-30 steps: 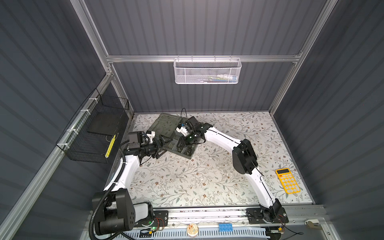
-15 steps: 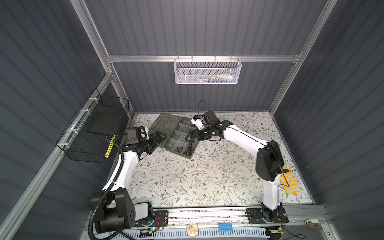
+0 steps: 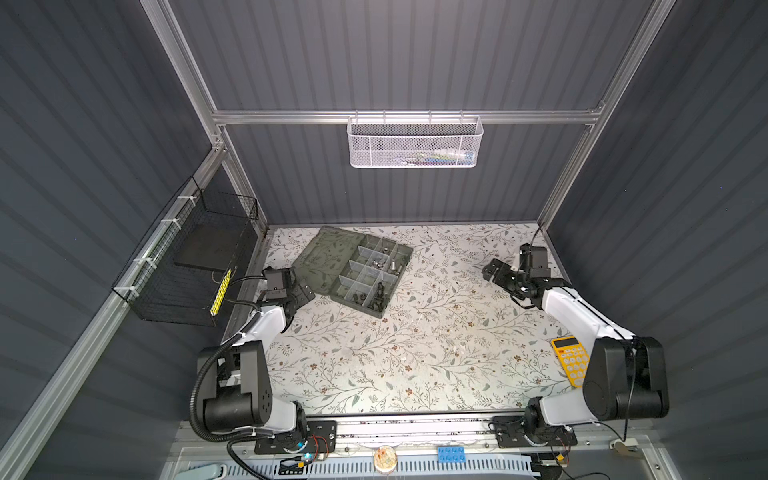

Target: Sort the screws and nuts into containers

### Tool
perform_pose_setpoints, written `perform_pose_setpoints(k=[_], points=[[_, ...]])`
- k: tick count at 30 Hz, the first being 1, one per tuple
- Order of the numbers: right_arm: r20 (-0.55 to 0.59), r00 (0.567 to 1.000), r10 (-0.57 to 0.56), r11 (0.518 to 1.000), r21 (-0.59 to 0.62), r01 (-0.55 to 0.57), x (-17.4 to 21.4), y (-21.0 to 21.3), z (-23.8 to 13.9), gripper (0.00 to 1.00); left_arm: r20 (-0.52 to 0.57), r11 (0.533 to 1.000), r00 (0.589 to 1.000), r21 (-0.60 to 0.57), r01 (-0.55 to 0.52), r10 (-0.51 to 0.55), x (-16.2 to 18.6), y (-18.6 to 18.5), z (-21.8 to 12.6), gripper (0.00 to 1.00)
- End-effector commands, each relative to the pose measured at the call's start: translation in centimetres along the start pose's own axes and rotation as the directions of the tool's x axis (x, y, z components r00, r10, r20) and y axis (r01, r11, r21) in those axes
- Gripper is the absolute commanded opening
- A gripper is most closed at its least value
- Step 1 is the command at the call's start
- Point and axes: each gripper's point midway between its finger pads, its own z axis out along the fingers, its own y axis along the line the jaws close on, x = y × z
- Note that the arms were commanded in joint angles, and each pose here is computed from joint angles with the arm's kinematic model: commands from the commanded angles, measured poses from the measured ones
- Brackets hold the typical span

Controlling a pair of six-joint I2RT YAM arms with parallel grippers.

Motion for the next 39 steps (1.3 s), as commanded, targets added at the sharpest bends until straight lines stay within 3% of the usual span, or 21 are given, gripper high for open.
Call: perform_pose_setpoints(k=[1,6,12,16,24,29,33,35,37,39], points=[[0.162,0.986,-0.041,0.977,0.215,0.005,-2.3,-4.6,-1.6,0.99,0.163,0.996,0.984,-0.063,-0.067,0.077,-2.5,1.0,0.9,1.00],[0.283,0.950,-0.130,0.915,0.403,0.005,-2.9,-8.7,-3.4,0.99,0.228,0.994,0.968,-0.063,-0.094,0.106,-1.7,1.4,2.3,1.00],[0.400,0.889,-0.225,0.877,0.480,0.006,-3.2,-10.7,-4.4,0.99,0.251,0.994,0.962,0.002,-0.110,0.106,-1.1,0.4,3.1,1.00],[0.496,0.823,-0.277,0.903,0.428,0.046,-3.6,-9.9,-4.4,0.99,0.357,0.988,0.927,0.049,-0.146,0.120,-1.6,-0.2,2.3,1.00],[0.588,0.742,-0.323,0.939,0.296,0.174,-2.4,-7.2,-3.4,0.99,0.378,0.976,0.915,0.102,-0.191,0.140,-1.2,-1.2,1.7,1.00],[0.675,0.631,-0.383,0.924,0.269,0.273,-0.6,-5.3,-4.5,0.99,0.375,0.957,0.911,0.156,-0.245,0.172,-0.9,-2.4,1.8,1.00],[0.676,0.610,-0.414,0.909,0.274,0.314,-0.1,-4.4,-4.4,0.99,0.373,0.907,0.895,0.239,-0.348,0.245,-0.2,-4.9,1.9,1.00],[0.684,0.602,-0.411,0.910,0.269,0.316,0.0,-4.4,-4.6,0.99,0.422,0.859,0.856,0.272,-0.435,0.300,1.1,-6.6,1.5,1.00],[0.686,0.600,-0.411,0.910,0.269,0.316,0.0,-4.4,-4.6,0.99,0.459,0.865,0.842,0.257,-0.431,0.284,1.3,-6.4,1.8,1.00],[0.684,0.604,-0.409,0.910,0.264,0.318,0.0,-4.4,-4.6,0.99,0.424,0.868,0.852,0.242,-0.434,0.307,1.7,-6.3,1.9,1.00]])
